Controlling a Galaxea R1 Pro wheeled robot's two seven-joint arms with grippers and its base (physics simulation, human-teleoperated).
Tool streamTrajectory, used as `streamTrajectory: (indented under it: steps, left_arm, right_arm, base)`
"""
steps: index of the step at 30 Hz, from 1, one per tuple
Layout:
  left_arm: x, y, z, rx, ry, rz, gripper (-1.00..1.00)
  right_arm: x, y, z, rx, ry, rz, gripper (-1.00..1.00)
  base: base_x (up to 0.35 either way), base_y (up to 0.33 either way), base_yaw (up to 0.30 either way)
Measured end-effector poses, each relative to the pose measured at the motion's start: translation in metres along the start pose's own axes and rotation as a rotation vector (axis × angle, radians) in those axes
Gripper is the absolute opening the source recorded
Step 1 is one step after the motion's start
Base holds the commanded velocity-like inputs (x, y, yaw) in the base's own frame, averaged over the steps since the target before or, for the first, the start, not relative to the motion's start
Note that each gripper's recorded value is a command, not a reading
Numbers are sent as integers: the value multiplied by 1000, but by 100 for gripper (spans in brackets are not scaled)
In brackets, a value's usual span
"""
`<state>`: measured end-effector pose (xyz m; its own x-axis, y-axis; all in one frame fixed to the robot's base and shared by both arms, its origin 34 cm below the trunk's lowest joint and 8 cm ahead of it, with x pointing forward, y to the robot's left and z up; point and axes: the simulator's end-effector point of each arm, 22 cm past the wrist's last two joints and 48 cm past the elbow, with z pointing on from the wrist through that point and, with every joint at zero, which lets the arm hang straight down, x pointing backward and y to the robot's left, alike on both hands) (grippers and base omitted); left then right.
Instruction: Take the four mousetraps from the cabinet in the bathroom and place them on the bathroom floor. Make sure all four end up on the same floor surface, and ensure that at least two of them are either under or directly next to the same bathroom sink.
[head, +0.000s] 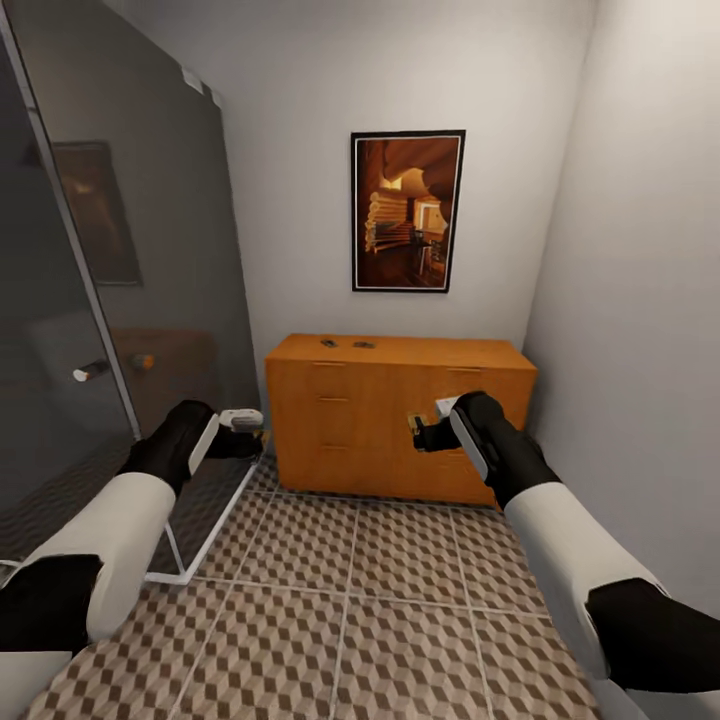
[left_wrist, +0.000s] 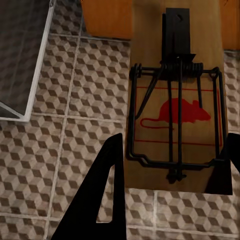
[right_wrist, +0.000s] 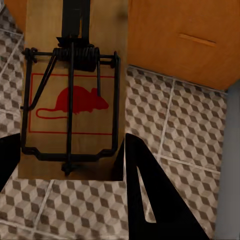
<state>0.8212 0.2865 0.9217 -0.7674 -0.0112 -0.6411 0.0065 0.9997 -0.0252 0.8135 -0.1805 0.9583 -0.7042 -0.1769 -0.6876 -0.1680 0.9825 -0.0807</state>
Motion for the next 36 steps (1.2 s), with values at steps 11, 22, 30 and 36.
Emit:
streamTrajectory:
  steps: [11, 22, 30, 36]
  left_arm:
    - [84, -9, 76, 49, -14, -49, -100]
    - [131, 4, 100, 12, -98, -229, -100]
    - [219, 12, 118, -15, -45, -335, -100]
    - [290, 20, 124, -47, -10, -375, -100]
  right_arm:
    - [110, 14, 47, -15, 143, 6, -100]
    - [177, 20, 80, -29, 211, 17, -100]
    - [204, 19, 87, -24, 274, 14, -100]
    - [214, 22, 88, -27, 296, 13, -100]
  base:
    - [-311, 0, 0]
    - [-19, 0, 0]
    - [0, 0, 61]
    - [0, 0, 267]
